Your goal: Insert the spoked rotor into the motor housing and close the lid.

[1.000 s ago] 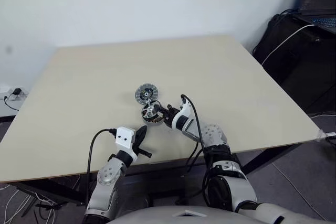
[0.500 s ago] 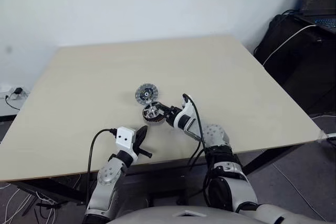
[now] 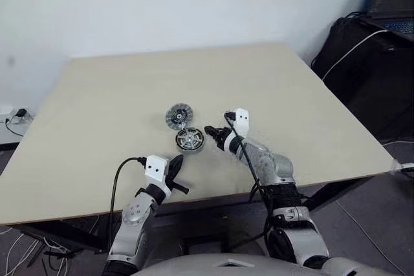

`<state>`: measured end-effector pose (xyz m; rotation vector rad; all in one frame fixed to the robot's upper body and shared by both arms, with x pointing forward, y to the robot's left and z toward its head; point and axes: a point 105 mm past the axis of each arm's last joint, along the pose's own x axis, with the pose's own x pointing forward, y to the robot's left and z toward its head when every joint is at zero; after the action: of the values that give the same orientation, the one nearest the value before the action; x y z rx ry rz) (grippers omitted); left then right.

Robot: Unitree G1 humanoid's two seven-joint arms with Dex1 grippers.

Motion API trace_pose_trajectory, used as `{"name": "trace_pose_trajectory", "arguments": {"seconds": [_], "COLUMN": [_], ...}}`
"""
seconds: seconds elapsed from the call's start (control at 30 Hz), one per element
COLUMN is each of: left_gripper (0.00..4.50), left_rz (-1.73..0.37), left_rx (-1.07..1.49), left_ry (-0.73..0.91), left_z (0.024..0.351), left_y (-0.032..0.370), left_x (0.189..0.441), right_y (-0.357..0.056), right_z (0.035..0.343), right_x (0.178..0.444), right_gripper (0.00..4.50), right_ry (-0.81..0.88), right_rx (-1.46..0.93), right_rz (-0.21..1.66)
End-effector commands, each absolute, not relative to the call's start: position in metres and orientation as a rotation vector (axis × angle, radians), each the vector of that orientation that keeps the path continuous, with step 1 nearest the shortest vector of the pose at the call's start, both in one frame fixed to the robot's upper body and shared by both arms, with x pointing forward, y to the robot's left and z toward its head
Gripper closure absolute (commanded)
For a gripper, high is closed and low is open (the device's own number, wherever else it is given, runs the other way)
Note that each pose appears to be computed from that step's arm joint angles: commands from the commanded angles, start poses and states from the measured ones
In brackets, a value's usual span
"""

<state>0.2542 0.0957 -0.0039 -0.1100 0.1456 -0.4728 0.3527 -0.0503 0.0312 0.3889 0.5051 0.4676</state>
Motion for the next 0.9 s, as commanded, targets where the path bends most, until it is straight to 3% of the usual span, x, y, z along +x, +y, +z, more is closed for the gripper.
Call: {"name": "trace_pose_trajectory", "arguments": {"seconds": [0.03, 0.13, 0.17, 0.57, 0.9], "left_gripper": [4.50, 4.50, 4.50, 4.50, 4.50], "left_rz": [-0.480, -0.484, -0.484, -0.457, -0.427], "left_rx": [-0.116, -0.112, -0.112, -0.117, -0.126], "left_ry": [0.098, 0.099, 0.100, 0.101, 0.101], "left_z": [0.006, 0.006, 0.006, 0.005, 0.004], "left_y": [0.094, 0.093, 0.093, 0.096, 0.099], "left_x": [0.258, 0.257, 0.257, 0.254, 0.253], "right_y": [-0.034, -0.020, -0.017, 0.012, 0.007], "right_z": [0.057, 0.056, 0.055, 0.045, 0.004], "right_x": [0.354, 0.353, 0.353, 0.367, 0.359], "right_gripper": [3.39, 4.39, 4.45, 4.45, 4.45], "right_ry": [0.361, 0.321, 0.318, 0.357, 0.577], "right_rx": [0.181, 0.006, -0.028, -0.106, -0.131], "right_rz": [0.535, 0.568, 0.575, 0.640, 0.671]}}
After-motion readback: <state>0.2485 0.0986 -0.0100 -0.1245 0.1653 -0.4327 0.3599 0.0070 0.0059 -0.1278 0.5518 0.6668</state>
